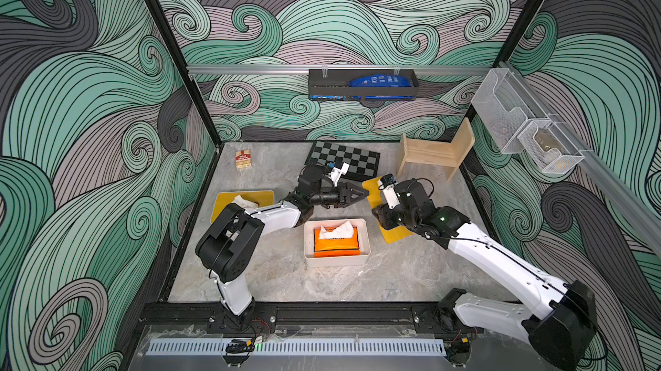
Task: Put the tissue paper into the tissue box
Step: Pick up the box lid from the center of the board.
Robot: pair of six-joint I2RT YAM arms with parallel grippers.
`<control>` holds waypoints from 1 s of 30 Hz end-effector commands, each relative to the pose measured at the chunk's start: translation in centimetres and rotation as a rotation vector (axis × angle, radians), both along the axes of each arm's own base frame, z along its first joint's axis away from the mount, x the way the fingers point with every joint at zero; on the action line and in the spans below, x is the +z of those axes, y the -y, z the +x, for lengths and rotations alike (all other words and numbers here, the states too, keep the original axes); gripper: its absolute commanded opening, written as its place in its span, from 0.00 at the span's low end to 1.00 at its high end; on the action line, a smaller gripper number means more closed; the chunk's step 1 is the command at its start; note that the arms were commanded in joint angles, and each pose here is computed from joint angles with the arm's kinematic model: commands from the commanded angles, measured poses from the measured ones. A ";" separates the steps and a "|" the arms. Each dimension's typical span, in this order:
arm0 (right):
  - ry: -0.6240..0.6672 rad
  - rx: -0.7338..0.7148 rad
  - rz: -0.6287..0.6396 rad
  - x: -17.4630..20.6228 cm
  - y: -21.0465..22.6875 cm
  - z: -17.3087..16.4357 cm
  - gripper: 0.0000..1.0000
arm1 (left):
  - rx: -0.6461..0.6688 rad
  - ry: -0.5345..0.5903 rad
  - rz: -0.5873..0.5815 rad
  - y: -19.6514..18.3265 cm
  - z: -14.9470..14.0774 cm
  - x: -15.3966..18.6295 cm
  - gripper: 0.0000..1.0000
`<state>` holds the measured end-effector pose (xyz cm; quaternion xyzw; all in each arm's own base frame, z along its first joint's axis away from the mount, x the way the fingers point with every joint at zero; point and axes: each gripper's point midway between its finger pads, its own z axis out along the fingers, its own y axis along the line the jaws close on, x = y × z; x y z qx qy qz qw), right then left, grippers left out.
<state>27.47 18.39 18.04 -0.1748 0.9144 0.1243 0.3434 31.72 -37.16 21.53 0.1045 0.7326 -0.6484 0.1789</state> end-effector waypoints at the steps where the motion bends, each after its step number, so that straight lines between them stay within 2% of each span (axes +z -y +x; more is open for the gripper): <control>1: 0.013 0.026 0.024 0.6 -0.5 -0.4 0.28 | -0.011 0.039 -0.049 0.9 0.3 1.7 0.36; 7: 0.013 0.030 0.030 0.7 -0.7 -0.5 0.28 | -0.024 0.022 -0.058 1.7 0.2 1.2 0.25; 15: 0.013 0.025 0.021 0.6 -0.7 -0.4 0.29 | -0.039 0.004 -0.102 2.0 -0.3 1.5 0.00; 18: 0.016 0.025 0.024 0.8 -0.8 -0.3 0.31 | -0.033 0.006 -0.129 1.8 -0.5 2.0 0.00; 20: 0.024 0.020 0.035 1.3 -0.8 -0.2 0.36 | -0.030 0.022 -0.151 1.5 -0.7 2.5 0.00; 23: 0.049 0.017 0.081 3.0 -1.1 -0.2 0.48 | -0.006 0.039 -0.188 0.4 -0.6 3.5 0.00; 30: 0.108 0.012 0.246 7.7 -1.9 -0.9 0.70 | 0.142 0.072 -0.262 -5.5 0.4 4.8 0.00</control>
